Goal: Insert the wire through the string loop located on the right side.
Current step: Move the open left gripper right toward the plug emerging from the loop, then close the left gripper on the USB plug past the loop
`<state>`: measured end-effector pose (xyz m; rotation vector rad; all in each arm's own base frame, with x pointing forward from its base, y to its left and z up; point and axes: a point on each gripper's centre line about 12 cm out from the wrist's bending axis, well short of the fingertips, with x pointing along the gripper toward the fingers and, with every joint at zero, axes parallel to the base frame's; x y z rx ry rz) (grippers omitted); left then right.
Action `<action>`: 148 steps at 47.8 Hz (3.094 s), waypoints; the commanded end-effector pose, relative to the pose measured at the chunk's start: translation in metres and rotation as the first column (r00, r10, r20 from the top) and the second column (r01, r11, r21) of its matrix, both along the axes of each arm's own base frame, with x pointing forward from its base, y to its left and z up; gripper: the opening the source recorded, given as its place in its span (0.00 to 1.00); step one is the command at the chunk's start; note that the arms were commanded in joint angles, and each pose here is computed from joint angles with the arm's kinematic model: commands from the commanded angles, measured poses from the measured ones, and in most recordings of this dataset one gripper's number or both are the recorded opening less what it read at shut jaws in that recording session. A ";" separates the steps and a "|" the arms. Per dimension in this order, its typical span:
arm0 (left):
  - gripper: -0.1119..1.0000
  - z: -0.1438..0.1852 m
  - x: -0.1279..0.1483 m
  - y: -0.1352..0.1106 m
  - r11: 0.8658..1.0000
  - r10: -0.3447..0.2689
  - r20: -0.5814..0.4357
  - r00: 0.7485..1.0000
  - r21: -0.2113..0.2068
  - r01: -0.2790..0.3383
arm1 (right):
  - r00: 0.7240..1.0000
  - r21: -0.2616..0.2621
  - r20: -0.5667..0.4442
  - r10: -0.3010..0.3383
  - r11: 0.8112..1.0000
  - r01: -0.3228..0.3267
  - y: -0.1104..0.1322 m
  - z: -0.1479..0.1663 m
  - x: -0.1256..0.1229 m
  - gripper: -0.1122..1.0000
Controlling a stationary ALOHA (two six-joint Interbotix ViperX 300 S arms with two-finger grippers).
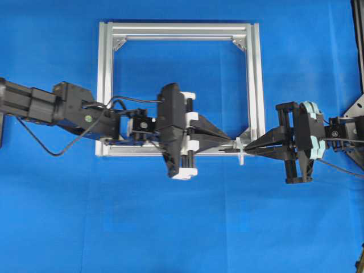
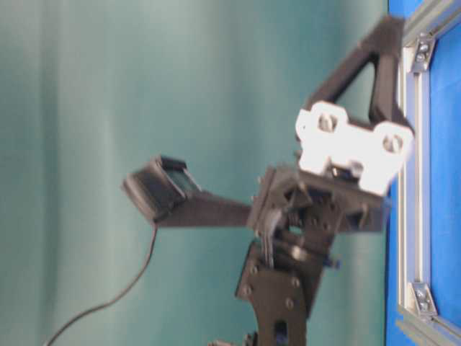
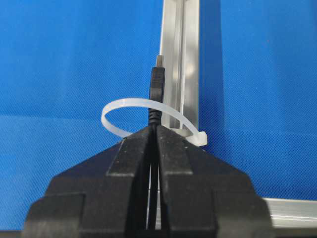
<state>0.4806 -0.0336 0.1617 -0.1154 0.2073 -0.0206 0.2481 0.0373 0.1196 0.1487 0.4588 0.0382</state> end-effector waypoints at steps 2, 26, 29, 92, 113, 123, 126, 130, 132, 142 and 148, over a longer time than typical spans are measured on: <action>0.10 0.017 0.011 -0.001 1.000 -0.004 0.042 0.999 0.001 0.004 | 1.000 0.001 0.029 0.000 1.000 0.000 0.001 0.006 0.005 0.07; 0.26 0.007 0.011 -0.003 1.000 -0.010 -0.021 1.000 -0.003 0.010 | 0.999 -0.010 0.033 0.005 1.000 -0.005 0.001 0.007 0.005 0.07; 0.44 0.007 0.012 -0.004 1.000 -0.011 -0.020 1.000 -0.004 0.011 | 0.999 -0.008 0.033 0.005 1.000 -0.005 0.001 0.007 0.006 0.07; 0.89 -0.044 0.022 -0.007 1.000 -0.014 -0.096 0.995 0.003 0.015 | 1.000 -0.009 0.028 0.005 1.000 -0.005 0.001 0.006 0.005 0.07; 0.88 -0.044 0.022 -0.007 1.000 -0.015 -0.099 0.995 0.005 0.015 | 1.000 -0.009 0.030 0.007 1.000 -0.006 0.001 0.007 0.005 0.07; 0.88 -0.044 0.021 -0.007 1.000 -0.015 -0.099 0.995 0.005 0.015 | 1.000 -0.009 0.028 0.005 1.000 -0.005 0.001 0.006 0.005 0.07; 0.88 -0.044 0.021 -0.007 1.000 -0.015 -0.101 0.995 0.005 0.015 | 1.000 -0.009 0.028 0.005 1.000 -0.005 0.001 0.006 0.005 0.07; 0.88 -0.044 0.022 -0.007 1.000 -0.015 -0.099 0.995 0.005 0.015 | 1.000 -0.009 0.028 0.007 1.000 -0.007 0.001 0.006 0.005 0.07; 0.88 -0.043 0.022 -0.007 1.000 -0.015 -0.096 0.995 0.005 0.015 | 1.000 -0.009 0.028 0.007 1.000 -0.007 0.001 0.006 0.005 0.07; 0.77 -0.043 0.023 -0.007 1.000 -0.019 -0.094 0.995 0.020 0.021 | 1.000 -0.010 0.028 0.006 1.000 -0.006 0.001 0.006 0.005 0.07; 0.44 -0.043 0.023 -0.008 0.999 -0.025 -0.093 0.995 0.042 0.029 | 1.000 -0.009 0.028 0.005 1.000 -0.005 0.001 0.006 0.005 0.07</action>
